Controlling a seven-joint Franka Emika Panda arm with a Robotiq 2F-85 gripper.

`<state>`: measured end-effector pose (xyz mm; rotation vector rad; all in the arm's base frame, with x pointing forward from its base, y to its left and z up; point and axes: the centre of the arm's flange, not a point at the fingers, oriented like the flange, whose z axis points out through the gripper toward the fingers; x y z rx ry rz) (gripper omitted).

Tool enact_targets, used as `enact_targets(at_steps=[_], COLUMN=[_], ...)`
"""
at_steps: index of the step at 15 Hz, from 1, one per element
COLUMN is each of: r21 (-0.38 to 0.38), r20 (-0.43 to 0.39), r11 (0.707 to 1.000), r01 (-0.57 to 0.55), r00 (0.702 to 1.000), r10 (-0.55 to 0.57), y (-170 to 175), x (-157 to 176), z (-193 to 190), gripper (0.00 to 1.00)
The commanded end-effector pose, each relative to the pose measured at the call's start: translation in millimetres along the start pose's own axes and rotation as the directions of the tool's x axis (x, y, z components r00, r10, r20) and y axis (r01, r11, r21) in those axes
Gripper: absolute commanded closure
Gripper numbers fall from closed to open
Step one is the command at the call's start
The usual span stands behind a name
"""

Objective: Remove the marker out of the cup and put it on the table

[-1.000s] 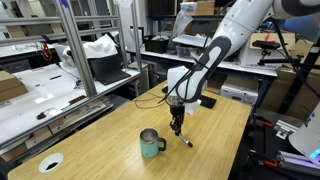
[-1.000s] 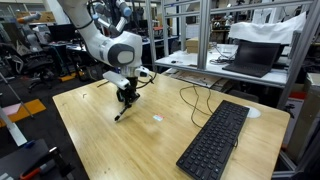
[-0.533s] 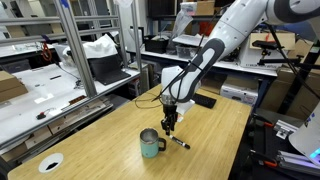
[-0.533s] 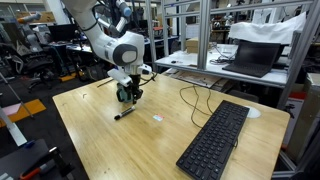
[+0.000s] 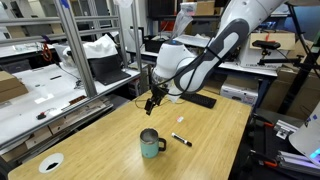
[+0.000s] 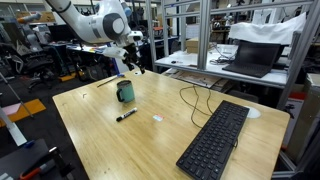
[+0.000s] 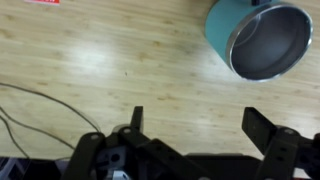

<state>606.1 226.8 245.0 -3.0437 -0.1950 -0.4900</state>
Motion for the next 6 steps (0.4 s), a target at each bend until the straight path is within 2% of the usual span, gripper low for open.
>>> enact_targets(at_steps=[1,6], r21=[-0.111,-0.19], r20=[-0.134,-0.181], r11=[0.993,0.981], r01=[0.028,0.021], r00=[0.99,0.982], r10=[-0.043,-0.057], y=[-5,-9], x=[-9,-9], z=[-32,-51], gripper=[0.0,0.0])
